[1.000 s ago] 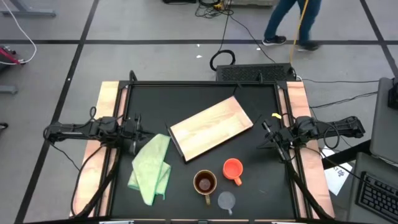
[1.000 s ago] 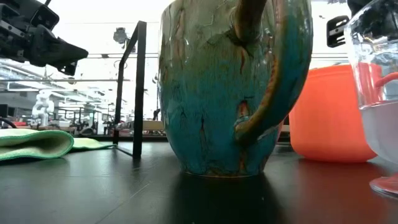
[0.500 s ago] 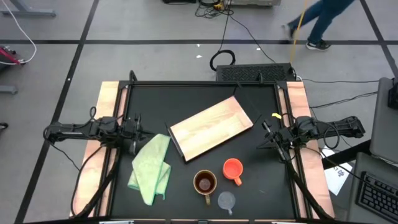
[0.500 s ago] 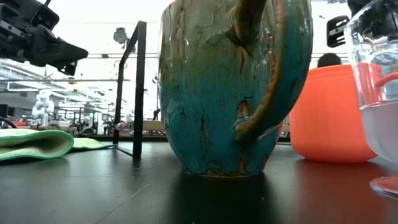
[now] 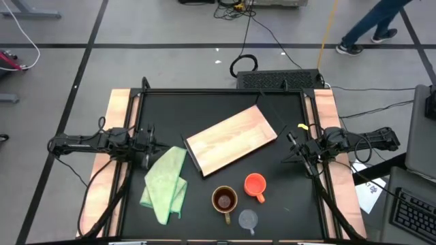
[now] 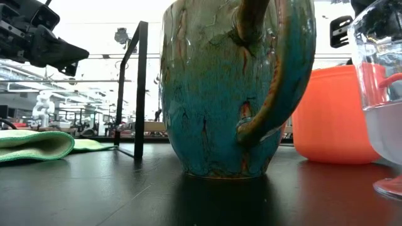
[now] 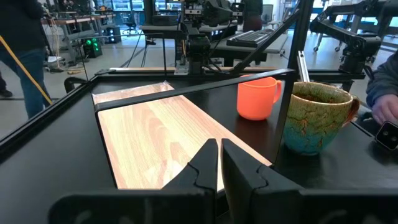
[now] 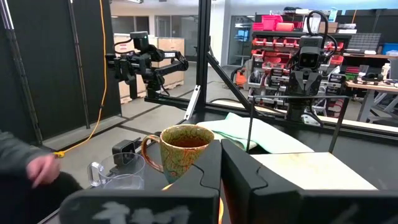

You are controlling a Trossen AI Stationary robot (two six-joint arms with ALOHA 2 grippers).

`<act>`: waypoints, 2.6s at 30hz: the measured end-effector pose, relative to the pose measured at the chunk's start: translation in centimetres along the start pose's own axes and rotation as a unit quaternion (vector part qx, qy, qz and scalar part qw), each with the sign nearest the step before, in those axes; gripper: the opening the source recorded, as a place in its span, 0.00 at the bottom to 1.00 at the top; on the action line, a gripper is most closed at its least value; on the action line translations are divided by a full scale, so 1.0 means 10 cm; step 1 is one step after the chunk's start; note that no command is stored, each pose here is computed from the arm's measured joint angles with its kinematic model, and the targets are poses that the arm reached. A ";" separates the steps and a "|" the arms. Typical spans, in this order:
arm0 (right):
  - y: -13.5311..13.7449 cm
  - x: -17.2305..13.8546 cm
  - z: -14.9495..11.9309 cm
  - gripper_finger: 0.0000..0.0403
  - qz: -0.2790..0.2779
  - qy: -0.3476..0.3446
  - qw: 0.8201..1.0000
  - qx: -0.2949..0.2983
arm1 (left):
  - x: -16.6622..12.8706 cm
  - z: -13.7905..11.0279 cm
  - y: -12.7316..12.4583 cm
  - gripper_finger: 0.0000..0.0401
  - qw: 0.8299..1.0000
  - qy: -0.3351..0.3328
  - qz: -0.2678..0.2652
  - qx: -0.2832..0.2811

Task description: Stack small to large cups/mugs on shelf

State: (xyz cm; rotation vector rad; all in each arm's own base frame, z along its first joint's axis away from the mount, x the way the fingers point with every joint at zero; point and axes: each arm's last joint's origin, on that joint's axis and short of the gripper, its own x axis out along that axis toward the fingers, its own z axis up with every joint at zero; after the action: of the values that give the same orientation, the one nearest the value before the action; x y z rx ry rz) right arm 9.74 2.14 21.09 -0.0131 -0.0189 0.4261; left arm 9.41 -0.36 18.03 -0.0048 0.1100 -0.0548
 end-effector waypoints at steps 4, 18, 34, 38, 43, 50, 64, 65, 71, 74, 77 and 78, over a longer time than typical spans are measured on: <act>0.00 0.00 0.00 0.00 0.000 0.000 1.000 0.000 | 0.00 0.00 0.00 0.06 1.000 0.000 0.000 0.000; 0.00 0.00 0.00 0.00 0.000 0.000 1.000 0.000 | 0.00 0.00 0.00 0.06 1.000 0.000 0.000 0.000; 0.00 0.00 0.01 0.00 0.000 -0.004 1.000 -0.006 | -0.01 0.14 0.00 0.06 0.997 -0.075 0.006 -0.002; 0.00 0.00 0.01 0.00 0.000 -0.005 1.000 -0.028 | -0.03 0.23 0.00 0.06 0.993 -0.122 0.006 0.003; 0.00 0.00 0.01 0.00 0.000 -0.004 1.000 -0.028 | -0.06 0.33 0.00 0.06 0.985 -0.173 0.004 -0.009; 0.00 0.00 0.01 0.00 0.000 -0.004 1.000 -0.028 | -0.07 0.37 0.00 0.06 0.981 -0.193 0.003 -0.008; 0.00 0.00 0.01 0.00 0.000 -0.004 1.000 -0.029 | -0.08 0.38 0.03 0.06 0.977 -0.202 0.044 -0.047; 0.00 0.00 0.01 0.00 0.000 -0.004 1.000 -0.031 | -0.08 0.38 0.03 0.05 0.977 -0.203 0.044 -0.047; 0.00 0.00 0.01 0.00 -0.002 -0.004 0.999 -0.032 | -0.01 0.34 0.01 0.01 0.983 -0.173 0.024 -0.046; 0.00 0.00 0.01 0.00 -0.002 -0.005 0.999 -0.032 | 0.05 0.35 -0.01 0.01 0.984 -0.167 0.002 -0.054; 0.00 0.00 0.01 0.00 -0.002 -0.004 0.999 -0.031 | 0.10 0.41 -0.04 0.00 0.987 -0.151 -0.014 -0.051; 0.00 0.00 0.01 0.00 -0.002 -0.004 0.999 -0.031 | 0.12 0.45 -0.05 0.00 0.988 -0.147 -0.017 -0.047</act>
State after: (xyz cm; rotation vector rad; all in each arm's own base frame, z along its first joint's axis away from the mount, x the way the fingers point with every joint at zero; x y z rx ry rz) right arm 9.74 2.13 21.18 -0.0735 -0.0398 0.4212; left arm 11.06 -0.89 22.39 -0.1093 -0.1823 -0.0828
